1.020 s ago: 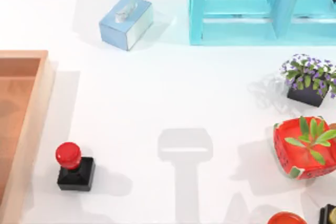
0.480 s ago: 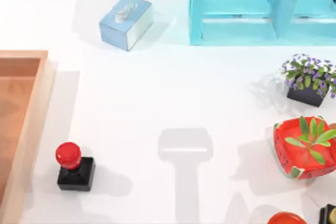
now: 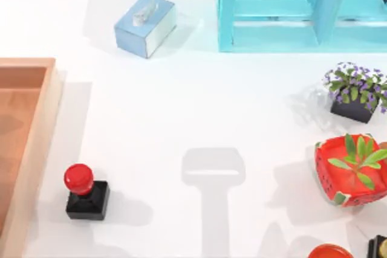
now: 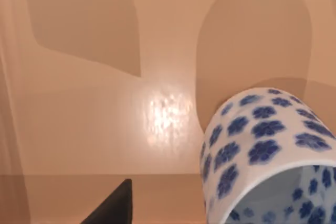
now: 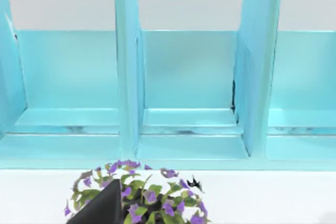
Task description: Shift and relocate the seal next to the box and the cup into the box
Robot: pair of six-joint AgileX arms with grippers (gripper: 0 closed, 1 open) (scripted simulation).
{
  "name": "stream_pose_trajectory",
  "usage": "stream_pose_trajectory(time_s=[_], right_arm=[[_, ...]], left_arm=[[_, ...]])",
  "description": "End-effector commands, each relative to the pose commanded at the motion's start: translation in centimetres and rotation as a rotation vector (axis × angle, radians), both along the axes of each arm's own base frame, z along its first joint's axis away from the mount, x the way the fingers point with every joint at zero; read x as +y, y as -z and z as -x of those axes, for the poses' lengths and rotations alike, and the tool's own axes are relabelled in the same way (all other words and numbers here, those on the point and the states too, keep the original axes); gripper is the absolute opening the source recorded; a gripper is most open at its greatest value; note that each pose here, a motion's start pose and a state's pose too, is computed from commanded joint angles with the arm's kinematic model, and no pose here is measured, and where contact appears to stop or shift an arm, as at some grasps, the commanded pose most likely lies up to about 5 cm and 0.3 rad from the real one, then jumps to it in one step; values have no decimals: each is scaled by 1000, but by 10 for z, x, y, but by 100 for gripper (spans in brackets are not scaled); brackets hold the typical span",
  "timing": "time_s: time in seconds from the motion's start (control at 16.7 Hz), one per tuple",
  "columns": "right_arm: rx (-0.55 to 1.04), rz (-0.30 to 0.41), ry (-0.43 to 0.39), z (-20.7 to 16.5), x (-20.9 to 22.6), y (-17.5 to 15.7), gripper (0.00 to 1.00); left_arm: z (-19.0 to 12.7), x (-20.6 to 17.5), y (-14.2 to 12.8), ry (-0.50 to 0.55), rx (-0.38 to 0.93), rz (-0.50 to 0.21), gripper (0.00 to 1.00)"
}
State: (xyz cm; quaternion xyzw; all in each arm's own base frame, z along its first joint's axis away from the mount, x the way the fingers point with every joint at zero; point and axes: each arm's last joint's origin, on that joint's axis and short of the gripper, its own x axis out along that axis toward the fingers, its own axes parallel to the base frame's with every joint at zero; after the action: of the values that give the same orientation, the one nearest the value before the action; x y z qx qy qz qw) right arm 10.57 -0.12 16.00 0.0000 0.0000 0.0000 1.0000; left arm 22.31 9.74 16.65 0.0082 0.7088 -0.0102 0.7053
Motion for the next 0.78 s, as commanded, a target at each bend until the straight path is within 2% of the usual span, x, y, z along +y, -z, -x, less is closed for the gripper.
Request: stream_pose_trajectory(time_s=[0.36,0.78], right_arm=[[0,0,0,0,0,0,100],[0,0,0,0,0,0,100]], left_arm=[[-1,0,-3,7,-2,1,100],[-1,1,-68,-5,-18,1,100]])
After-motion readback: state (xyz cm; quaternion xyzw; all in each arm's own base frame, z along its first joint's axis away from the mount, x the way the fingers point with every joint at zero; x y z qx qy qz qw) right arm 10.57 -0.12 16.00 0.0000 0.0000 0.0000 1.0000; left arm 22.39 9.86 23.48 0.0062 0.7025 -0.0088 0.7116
